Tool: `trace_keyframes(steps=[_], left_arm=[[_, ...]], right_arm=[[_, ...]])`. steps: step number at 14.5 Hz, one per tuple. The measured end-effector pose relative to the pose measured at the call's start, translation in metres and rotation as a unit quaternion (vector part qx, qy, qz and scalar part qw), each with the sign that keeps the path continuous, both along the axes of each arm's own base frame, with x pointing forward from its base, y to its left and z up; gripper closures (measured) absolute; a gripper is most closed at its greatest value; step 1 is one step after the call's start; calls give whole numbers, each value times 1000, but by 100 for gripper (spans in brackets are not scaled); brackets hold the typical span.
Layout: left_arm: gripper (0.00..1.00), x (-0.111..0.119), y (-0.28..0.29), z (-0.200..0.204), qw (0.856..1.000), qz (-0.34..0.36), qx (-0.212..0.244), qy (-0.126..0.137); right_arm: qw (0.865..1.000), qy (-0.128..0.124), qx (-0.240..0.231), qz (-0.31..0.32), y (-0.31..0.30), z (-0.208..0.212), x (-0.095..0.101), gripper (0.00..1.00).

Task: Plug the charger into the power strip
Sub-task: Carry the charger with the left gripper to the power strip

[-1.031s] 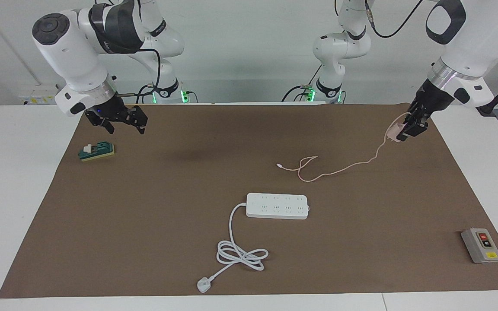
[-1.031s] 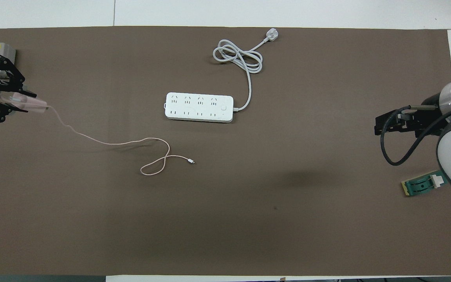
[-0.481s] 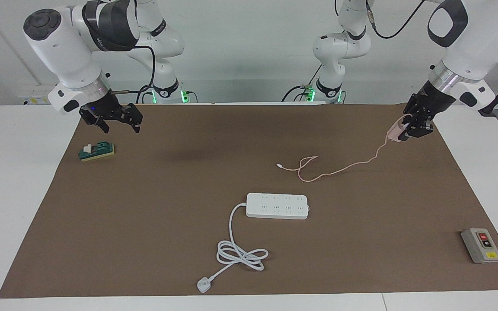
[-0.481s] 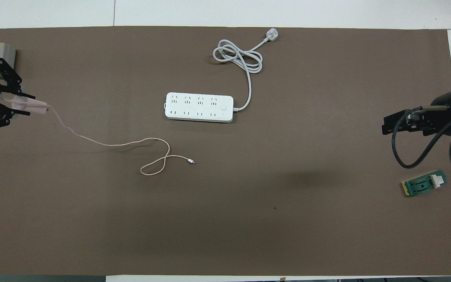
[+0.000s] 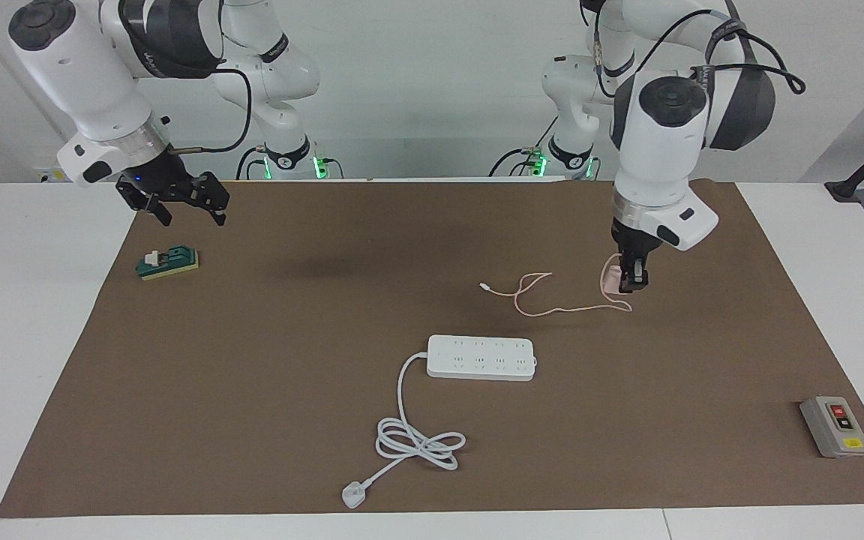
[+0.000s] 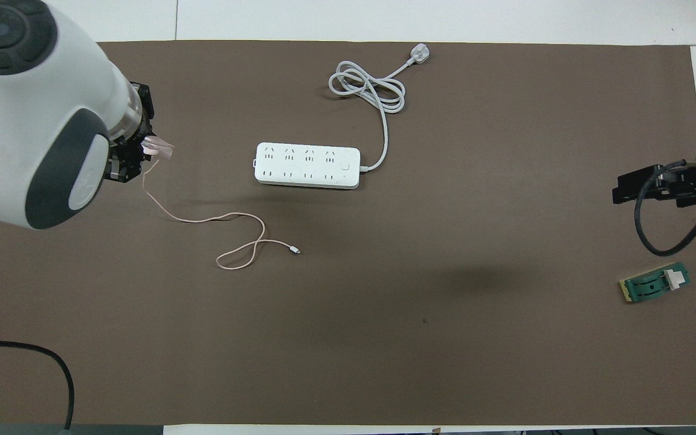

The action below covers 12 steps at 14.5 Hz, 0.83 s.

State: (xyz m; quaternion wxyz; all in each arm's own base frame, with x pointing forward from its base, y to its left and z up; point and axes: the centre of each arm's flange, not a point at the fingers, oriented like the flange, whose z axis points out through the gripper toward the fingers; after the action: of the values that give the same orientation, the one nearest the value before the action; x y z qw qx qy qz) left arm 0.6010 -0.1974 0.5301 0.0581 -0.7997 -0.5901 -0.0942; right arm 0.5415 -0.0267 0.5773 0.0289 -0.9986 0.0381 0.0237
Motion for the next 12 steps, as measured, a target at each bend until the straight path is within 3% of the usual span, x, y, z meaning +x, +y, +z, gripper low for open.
trace_keyframes(steps=[1, 4, 8, 10, 12], left_arm=[[69, -5, -4, -1, 1000, -26, 11, 15], [69, -21, 7, -4, 985, -130, 42, 105], [69, -28, 35, -5, 958, -202, 97, 177], [69, -25, 53, -1, 955, -201, 122, 181], [69, -17, 81, 10, 963, -169, 133, 165]], right_arm=[[1000, -1, 0, 0, -1, 2, 0, 0], [1000, 0, 0, 3, 3, 2, -1, 0], [1000, -1, 0, 3, 2, 3, -1, 0], [1000, -1, 0, 2, 1, 6, -1, 0], [1000, 0, -6, 3, 1, 11, -1, 0]])
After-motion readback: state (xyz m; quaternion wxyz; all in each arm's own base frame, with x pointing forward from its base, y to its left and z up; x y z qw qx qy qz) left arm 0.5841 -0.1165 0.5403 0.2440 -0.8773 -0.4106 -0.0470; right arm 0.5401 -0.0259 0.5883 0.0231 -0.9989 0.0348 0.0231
